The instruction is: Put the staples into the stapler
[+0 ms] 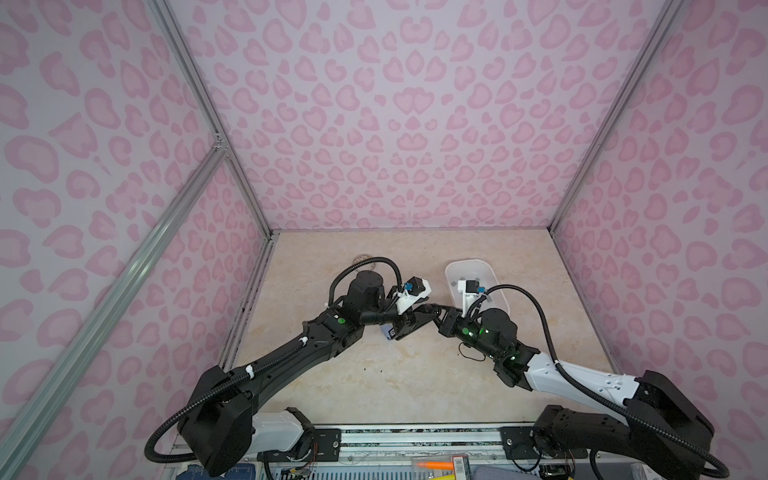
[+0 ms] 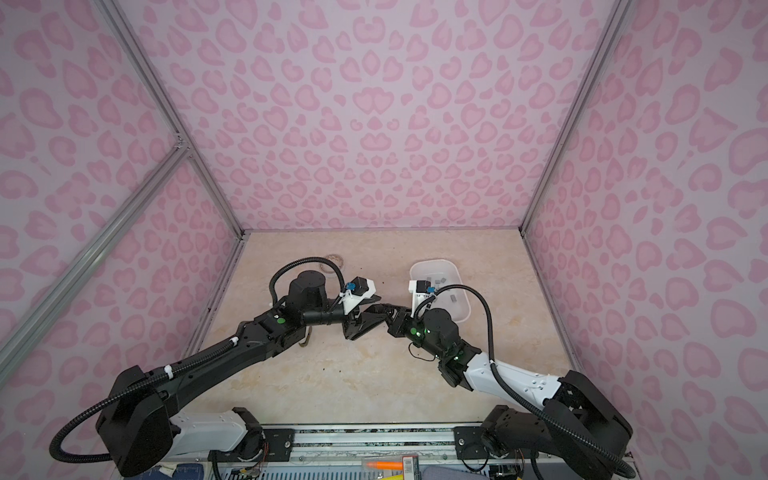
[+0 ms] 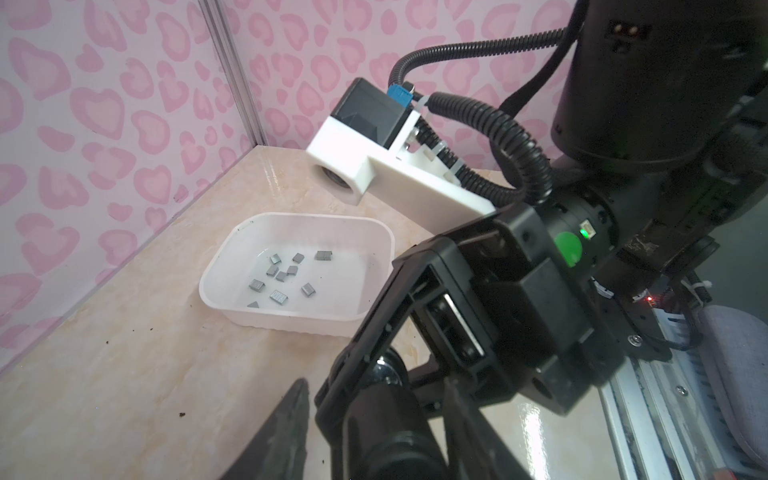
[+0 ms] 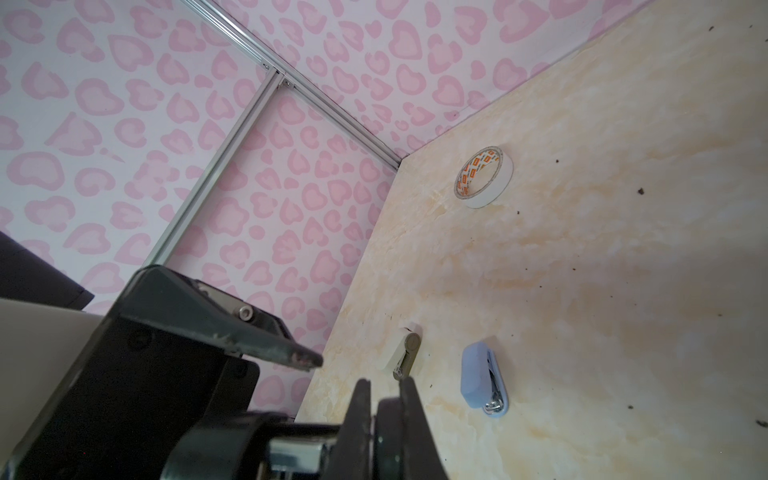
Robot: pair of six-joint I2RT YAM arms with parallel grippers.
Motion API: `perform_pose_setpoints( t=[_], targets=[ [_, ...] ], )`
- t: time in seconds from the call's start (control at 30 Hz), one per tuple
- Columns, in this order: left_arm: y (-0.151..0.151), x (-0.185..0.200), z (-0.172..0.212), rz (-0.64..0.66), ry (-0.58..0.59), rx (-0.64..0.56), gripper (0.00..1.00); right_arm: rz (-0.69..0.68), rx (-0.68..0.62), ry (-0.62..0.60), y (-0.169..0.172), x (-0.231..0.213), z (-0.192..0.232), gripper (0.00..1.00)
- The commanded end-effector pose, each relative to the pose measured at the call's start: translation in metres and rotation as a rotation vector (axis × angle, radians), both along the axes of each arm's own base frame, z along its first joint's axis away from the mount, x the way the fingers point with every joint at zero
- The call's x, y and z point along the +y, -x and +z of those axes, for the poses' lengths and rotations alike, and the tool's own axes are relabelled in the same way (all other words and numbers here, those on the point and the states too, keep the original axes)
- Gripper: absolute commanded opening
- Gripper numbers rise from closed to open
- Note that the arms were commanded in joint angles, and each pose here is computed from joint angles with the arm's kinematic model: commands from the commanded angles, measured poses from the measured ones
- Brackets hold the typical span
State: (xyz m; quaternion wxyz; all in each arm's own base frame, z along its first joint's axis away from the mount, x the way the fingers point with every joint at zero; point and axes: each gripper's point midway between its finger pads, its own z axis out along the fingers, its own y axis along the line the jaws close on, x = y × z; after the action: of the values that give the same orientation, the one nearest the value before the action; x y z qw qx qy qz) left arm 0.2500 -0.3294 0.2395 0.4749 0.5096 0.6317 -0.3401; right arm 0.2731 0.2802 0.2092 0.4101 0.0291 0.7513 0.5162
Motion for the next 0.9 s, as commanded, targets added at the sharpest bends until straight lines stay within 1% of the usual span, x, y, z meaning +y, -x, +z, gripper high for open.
perform_pose_setpoints(
  t=[0.0,0.17,0.2,0.23,0.27,0.3,0.33,0.37,0.63,0.73,0.8,0.87],
  targets=[
    [0.001,0.001,0.001,0.001,0.002,-0.013,0.49,-0.010,-0.049,-0.044,-0.001,-0.001,0.017,0.00],
    [0.001,0.000,0.000,-0.002,-0.004,-0.008,0.48,-0.015,-0.052,-0.041,-0.001,-0.003,0.018,0.00],
    [0.001,0.000,-0.001,-0.004,-0.005,-0.006,0.46,-0.015,-0.051,-0.039,-0.001,-0.003,0.017,0.00],
    [0.002,0.000,0.000,-0.009,-0.005,-0.005,0.40,-0.018,-0.050,-0.035,-0.001,-0.003,0.016,0.00],
    [0.002,0.000,0.001,-0.014,-0.003,-0.006,0.26,-0.020,-0.048,-0.031,-0.001,-0.003,0.015,0.00],
    [0.003,-0.001,0.003,-0.016,0.001,-0.006,0.14,-0.024,-0.046,-0.027,-0.002,-0.004,0.013,0.00],
    [0.003,-0.001,0.006,-0.017,0.008,-0.010,0.07,-0.031,-0.042,-0.019,-0.003,-0.005,0.011,0.00],
    [0.003,0.000,0.008,-0.015,0.012,-0.015,0.04,-0.041,-0.039,-0.006,-0.003,-0.007,0.008,0.00],
    [0.014,0.006,0.019,-0.031,0.038,-0.045,0.04,-0.131,0.006,0.081,-0.007,-0.032,-0.024,0.14],
    [0.016,0.007,0.022,-0.033,0.046,-0.052,0.04,-0.135,0.015,0.104,-0.006,-0.035,-0.032,0.17],
    [0.017,0.008,0.024,-0.033,0.049,-0.053,0.04,-0.137,0.025,0.122,-0.007,-0.036,-0.037,0.17],
    [0.017,0.009,0.024,-0.033,0.047,-0.053,0.04,-0.126,0.013,0.134,-0.006,-0.035,-0.038,0.24]
  ],
)
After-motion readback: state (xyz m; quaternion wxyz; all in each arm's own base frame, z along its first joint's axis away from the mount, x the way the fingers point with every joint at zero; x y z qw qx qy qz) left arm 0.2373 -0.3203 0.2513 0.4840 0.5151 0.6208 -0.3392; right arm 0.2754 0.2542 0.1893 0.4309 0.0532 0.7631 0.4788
